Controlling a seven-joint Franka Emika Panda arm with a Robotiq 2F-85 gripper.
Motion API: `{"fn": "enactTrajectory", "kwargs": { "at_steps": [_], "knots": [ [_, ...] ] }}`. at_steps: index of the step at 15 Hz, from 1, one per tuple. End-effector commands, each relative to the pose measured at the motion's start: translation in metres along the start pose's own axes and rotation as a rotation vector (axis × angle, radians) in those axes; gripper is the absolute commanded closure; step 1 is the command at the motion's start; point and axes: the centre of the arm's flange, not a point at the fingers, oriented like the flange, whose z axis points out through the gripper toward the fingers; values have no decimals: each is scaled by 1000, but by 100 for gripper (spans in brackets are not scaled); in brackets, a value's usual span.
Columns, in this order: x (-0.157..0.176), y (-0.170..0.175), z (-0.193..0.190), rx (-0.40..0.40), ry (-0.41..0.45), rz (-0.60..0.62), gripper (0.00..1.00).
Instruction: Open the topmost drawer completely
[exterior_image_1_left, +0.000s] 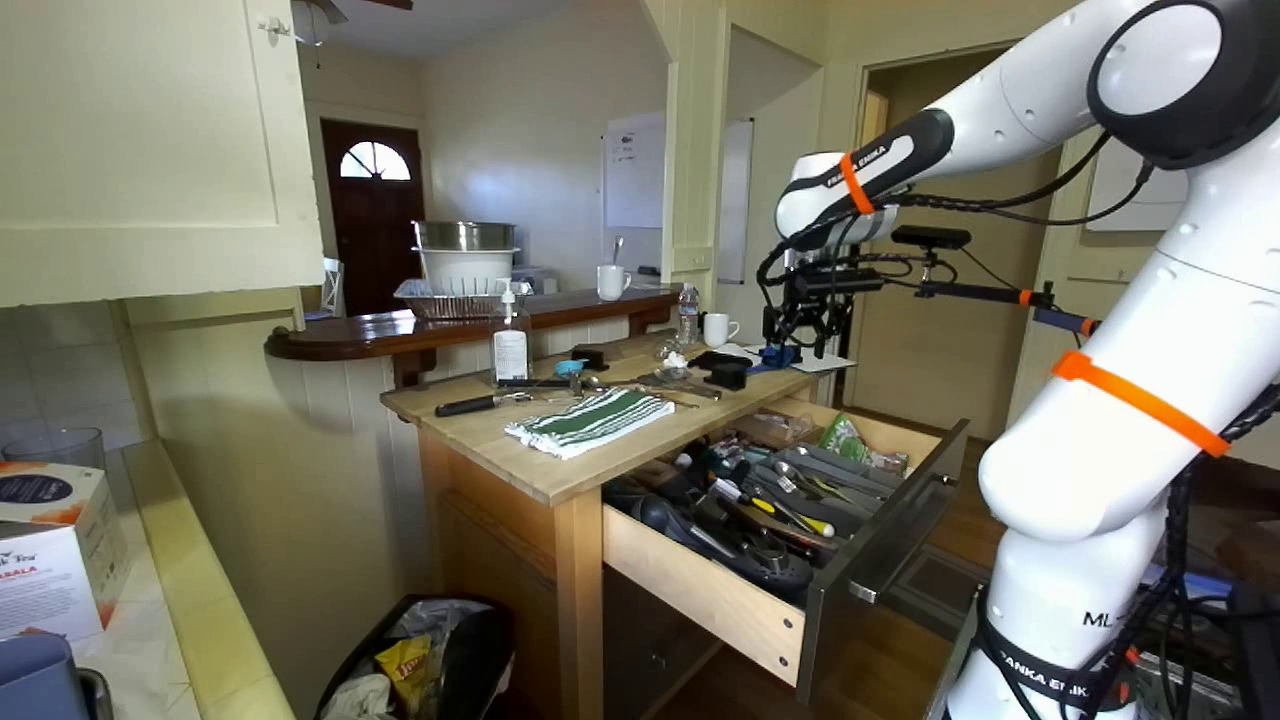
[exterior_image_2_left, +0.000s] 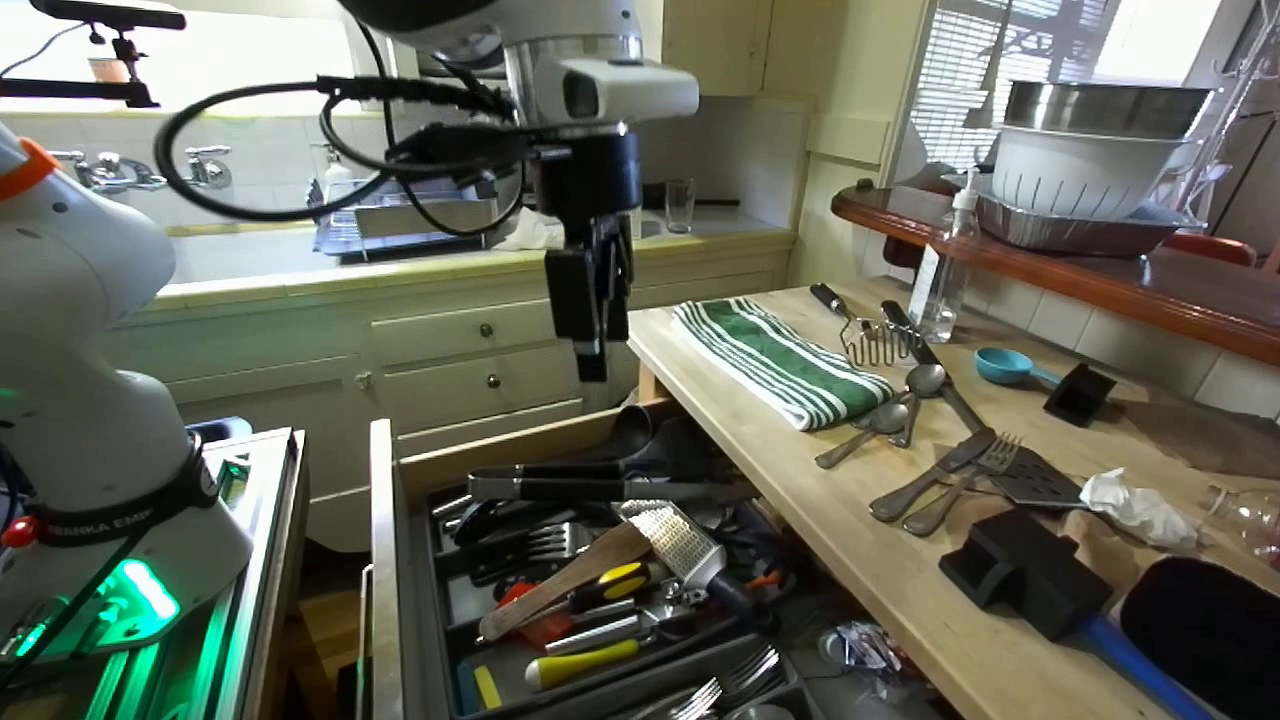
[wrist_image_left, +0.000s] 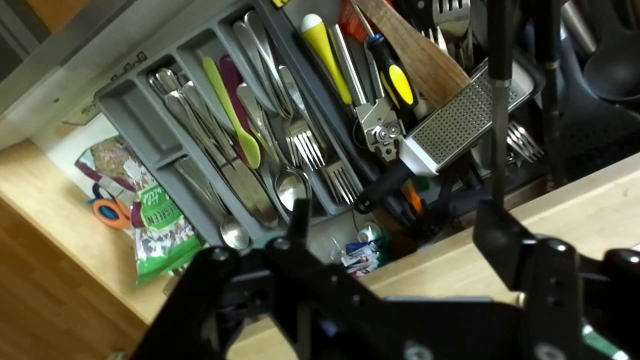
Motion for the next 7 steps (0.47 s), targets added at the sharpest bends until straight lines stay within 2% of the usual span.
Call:
{"fn": "enactTrajectory", "kwargs": {
  "at_steps": [1,2,3,7],
  "knots": [
    [24,-9,-52,-40,21,-194,0],
    [7,-6,-29,-12,21,-98,0],
    [10,-8,-39,-11,36,-110,0],
    [9,-6,-33,-12,22,-107,0]
  ]
}}
